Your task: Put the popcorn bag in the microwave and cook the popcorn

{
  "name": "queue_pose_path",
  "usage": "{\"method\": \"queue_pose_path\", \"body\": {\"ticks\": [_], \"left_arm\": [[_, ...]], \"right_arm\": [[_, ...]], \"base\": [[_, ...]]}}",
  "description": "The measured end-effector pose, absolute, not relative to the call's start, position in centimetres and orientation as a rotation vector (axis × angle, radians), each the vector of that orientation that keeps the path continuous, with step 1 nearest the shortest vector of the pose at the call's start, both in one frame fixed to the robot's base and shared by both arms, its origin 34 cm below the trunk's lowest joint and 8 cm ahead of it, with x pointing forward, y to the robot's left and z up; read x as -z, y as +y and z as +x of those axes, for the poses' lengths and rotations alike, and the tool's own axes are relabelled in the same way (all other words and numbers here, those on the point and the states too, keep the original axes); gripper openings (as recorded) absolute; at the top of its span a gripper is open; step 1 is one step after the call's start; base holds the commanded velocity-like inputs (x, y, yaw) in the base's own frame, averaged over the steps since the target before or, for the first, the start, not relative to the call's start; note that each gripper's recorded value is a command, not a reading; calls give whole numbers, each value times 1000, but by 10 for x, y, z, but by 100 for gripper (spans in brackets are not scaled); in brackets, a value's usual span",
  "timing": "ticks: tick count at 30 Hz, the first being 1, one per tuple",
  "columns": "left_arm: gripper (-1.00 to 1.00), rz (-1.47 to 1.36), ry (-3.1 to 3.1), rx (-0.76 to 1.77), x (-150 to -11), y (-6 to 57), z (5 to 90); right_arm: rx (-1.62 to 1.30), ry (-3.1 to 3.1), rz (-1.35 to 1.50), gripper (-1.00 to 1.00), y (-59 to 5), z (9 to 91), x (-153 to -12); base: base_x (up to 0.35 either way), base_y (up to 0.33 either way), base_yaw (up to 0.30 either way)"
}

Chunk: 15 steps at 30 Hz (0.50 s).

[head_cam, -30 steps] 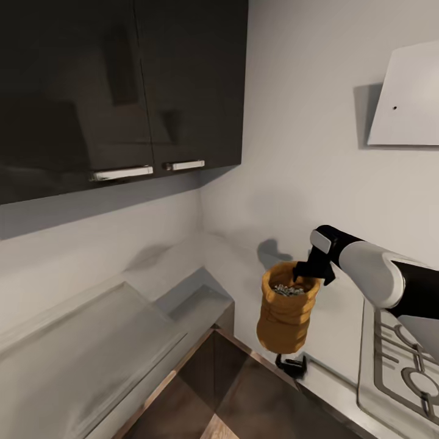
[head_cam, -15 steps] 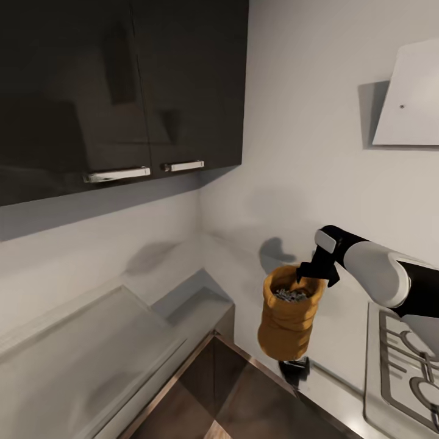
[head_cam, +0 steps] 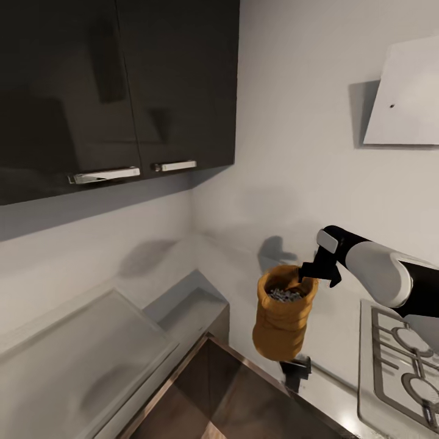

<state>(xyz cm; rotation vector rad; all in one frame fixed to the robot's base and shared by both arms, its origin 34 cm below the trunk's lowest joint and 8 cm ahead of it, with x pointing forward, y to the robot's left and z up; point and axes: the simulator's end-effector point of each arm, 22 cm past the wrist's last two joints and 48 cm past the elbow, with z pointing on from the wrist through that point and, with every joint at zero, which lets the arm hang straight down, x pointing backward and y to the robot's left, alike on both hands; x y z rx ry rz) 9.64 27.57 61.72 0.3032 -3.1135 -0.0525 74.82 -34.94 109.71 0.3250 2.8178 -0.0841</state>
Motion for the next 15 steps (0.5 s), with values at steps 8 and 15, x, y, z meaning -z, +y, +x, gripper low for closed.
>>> {"method": "queue_pose_path", "body": {"ticks": [8, 15], "left_arm": [[100, 303, -3111, 54, -617, 276, 95], [100, 302, -3105, 54, -617, 276, 93]], "right_arm": [[87, 2821, 326, 100, -350, 749, -1095], [87, 2826, 326, 100, -350, 749, -1091]], "base": [[0, 0, -153], [0, 0, -5]]}}
